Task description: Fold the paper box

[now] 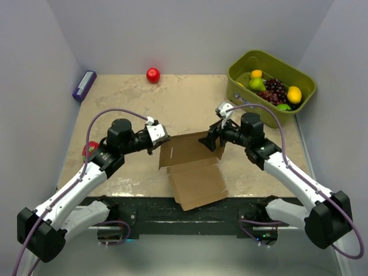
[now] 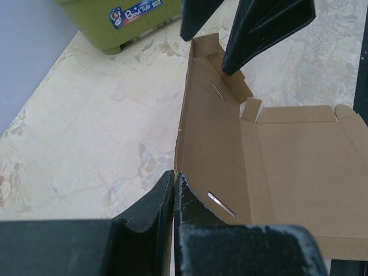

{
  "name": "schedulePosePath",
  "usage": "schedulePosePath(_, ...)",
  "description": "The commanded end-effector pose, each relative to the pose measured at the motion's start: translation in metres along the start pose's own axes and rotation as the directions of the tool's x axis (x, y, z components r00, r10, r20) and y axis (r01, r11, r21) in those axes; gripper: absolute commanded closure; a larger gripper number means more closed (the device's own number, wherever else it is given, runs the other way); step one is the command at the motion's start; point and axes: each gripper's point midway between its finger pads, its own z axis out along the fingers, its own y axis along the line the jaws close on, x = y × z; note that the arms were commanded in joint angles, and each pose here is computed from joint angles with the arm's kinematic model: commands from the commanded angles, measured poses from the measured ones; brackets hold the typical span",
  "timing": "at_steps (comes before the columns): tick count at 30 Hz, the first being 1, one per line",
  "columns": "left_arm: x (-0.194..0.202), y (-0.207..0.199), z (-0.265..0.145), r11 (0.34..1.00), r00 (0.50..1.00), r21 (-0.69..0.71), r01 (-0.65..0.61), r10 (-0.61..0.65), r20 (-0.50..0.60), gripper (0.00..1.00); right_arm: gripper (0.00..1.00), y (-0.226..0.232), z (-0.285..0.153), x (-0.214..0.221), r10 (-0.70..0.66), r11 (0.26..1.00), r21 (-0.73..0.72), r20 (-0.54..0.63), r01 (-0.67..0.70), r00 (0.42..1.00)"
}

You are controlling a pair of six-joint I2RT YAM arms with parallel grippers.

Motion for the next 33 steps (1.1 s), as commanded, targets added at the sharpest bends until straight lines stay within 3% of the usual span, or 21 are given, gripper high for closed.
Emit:
schedulePosePath(1,-0.022,0.004,-0.006,0.999,0.998,0.010,-0.030,0.029,0.050,1.00,0.17,0.002,0.016,-0.024,-0.189,0.979,-0.063,0.052,0.192,0.981)
schedulePosePath(14,-0.023,0.004,-0.007,0.999,0.998,0.029,-0.025,0.023,0.059,1.00,0.24,0.011,0.047,-0.014,-0.303,0.933,-0.201,0.002,0.297,0.953)
schedulePosePath(18,-0.022,0.007,-0.007,1.000,0.998,0.017,-0.019,0.018,0.057,1.00,0.45,0.016,0.052,-0.001,-0.290,0.932,-0.245,-0.054,0.269,0.956)
schedulePosePath(24,-0.025,0.017,-0.006,0.999,0.997,-0.039,-0.002,0.005,0.076,1.00,0.67,0.018,0.051,0.004,-0.254,0.942,-0.242,-0.070,0.231,0.965)
schedulePosePath(33,-0.017,0.038,0.022,0.989,0.990,-0.078,0.130,-0.125,0.061,1.00,0.94,0.015,0.047,-0.007,-0.182,0.977,-0.133,-0.091,0.169,0.979)
